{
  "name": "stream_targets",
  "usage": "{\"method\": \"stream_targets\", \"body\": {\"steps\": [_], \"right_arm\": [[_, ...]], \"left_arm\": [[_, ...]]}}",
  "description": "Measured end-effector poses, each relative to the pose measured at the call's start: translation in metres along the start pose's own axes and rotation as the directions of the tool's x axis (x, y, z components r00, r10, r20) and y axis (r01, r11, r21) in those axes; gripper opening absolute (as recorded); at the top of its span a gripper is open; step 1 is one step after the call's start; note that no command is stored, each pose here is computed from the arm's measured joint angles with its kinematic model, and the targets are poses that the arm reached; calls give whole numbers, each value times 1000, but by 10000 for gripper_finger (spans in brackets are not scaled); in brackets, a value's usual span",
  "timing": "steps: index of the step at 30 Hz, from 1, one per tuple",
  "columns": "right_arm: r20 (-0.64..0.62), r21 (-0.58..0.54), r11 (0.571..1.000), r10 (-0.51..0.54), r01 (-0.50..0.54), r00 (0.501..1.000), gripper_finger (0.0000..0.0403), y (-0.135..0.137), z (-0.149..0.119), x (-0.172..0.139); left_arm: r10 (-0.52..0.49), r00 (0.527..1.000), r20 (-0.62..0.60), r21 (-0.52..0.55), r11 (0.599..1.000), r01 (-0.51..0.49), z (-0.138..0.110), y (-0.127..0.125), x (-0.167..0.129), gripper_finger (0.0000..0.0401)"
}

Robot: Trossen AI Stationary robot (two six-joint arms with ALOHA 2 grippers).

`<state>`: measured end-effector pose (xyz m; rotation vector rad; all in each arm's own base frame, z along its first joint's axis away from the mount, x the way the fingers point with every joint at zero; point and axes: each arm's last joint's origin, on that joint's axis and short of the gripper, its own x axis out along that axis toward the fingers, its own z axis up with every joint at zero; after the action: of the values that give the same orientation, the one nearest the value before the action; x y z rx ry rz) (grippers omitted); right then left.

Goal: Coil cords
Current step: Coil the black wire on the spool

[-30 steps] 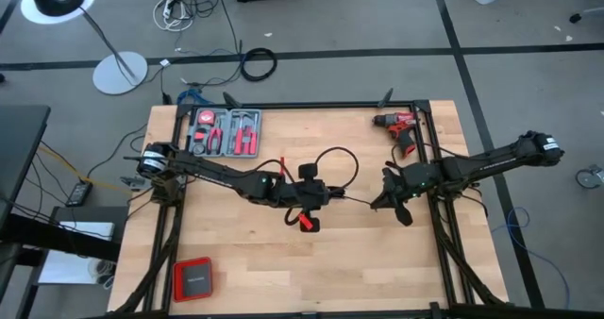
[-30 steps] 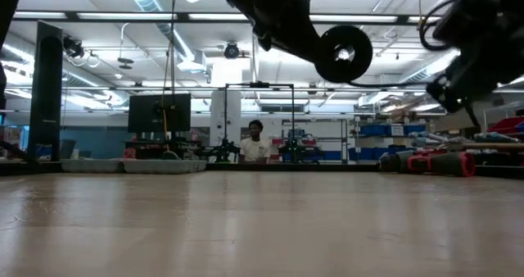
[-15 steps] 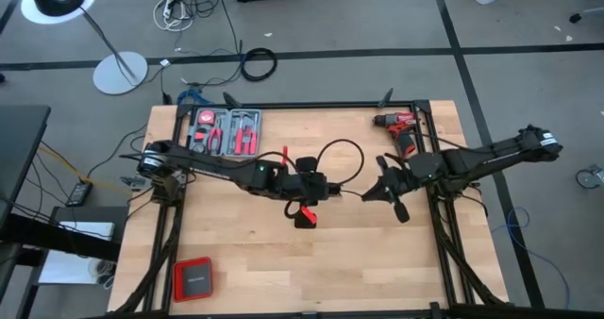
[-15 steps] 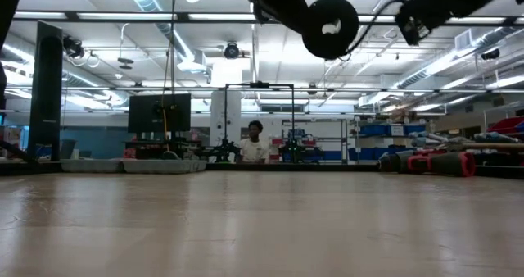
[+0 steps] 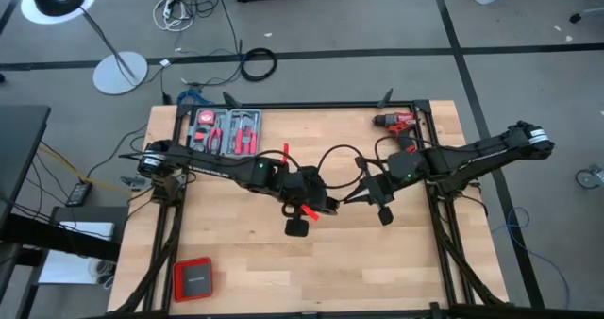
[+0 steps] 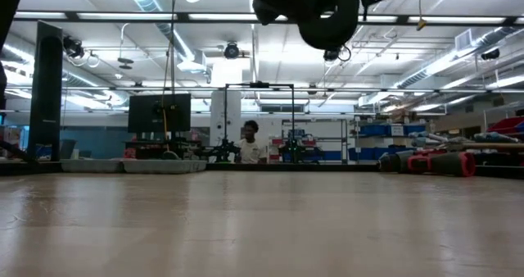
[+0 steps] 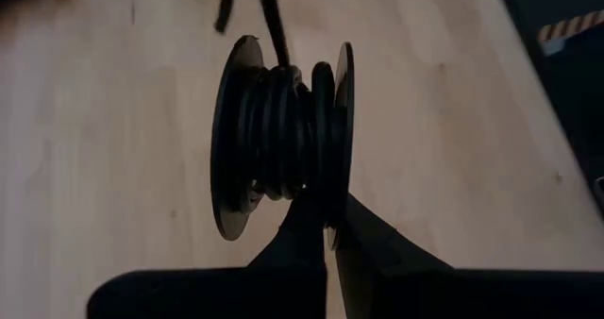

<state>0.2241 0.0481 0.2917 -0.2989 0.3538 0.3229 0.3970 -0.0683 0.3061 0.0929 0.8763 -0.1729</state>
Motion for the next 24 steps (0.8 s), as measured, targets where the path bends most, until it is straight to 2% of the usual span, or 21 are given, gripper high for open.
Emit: {"method": "stream_targets", "body": {"steps": [7,15,24], "right_arm": [[111,-151,988,-17,33,994,2,-3,11,-1],[182,-234,972,22,22,983,2,-3,16,2],[300,-302,953,116,-20,947,2,-2,24,13]], "left_arm": [[-118,989,86,34,993,115,8,-3,-1,8],[-198,969,149,112,977,183,14,-5,-1,8],[-211,961,179,162,970,183,17,-6,-2,8]]}}
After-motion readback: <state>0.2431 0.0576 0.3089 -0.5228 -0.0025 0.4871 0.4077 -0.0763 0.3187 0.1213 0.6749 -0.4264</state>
